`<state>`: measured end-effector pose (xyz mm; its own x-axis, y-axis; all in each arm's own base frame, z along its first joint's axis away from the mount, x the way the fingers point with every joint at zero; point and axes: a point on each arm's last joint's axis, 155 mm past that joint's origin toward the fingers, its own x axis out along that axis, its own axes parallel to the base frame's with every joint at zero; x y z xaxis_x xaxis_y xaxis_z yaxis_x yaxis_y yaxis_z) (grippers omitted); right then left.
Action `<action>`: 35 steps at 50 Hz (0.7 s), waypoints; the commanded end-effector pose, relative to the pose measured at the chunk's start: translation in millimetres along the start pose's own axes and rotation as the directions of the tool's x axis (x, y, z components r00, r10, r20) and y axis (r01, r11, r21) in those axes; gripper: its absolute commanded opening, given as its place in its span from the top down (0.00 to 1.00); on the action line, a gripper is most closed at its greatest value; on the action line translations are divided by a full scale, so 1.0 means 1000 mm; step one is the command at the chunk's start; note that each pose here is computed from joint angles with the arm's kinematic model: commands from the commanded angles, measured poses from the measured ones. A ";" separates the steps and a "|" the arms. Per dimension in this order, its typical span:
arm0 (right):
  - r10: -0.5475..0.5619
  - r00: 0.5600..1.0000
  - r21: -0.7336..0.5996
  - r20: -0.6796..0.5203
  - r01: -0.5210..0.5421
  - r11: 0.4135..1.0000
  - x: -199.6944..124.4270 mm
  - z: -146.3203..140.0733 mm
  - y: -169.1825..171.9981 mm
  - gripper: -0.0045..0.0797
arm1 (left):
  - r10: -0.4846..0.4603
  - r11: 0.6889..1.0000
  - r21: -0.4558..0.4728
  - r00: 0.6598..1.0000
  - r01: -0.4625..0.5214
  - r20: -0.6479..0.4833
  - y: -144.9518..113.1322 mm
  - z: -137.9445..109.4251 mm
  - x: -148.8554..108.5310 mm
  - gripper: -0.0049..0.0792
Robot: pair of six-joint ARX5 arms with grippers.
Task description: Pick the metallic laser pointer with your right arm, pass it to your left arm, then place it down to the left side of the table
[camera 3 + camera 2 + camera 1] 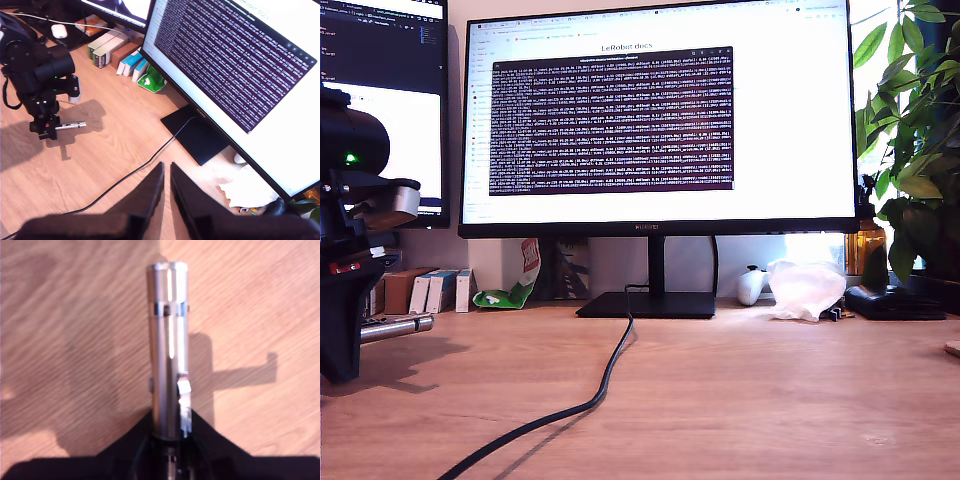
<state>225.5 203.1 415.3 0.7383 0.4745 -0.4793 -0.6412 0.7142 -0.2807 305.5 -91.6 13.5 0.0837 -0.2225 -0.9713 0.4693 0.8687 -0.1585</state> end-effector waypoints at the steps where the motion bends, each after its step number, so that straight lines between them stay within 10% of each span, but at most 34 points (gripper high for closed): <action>1: 0.002 1.000 0.003 0.005 -0.002 1.000 -0.001 -0.001 0.001 0.96 | 0.004 1.000 0.000 1.000 -0.004 -0.004 0.003 0.005 0.001 0.52; 19: -0.050 0.998 0.019 -0.033 0.051 0.999 -0.001 -0.010 -0.009 0.96 | -0.133 0.991 -0.017 0.991 0.133 0.015 -0.024 0.023 -0.029 0.53; 35: -0.364 0.926 0.177 -0.097 0.376 0.910 -0.043 -0.038 -0.081 0.96 | -0.284 0.959 0.045 0.943 0.281 0.171 -0.060 0.069 -0.100 0.53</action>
<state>242.7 125.1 418.6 0.8751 0.1601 -0.4567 -0.3240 0.8948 -0.3071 329.3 -148.3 116.8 0.0677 -0.5052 -0.8603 0.4992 0.7637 -0.4092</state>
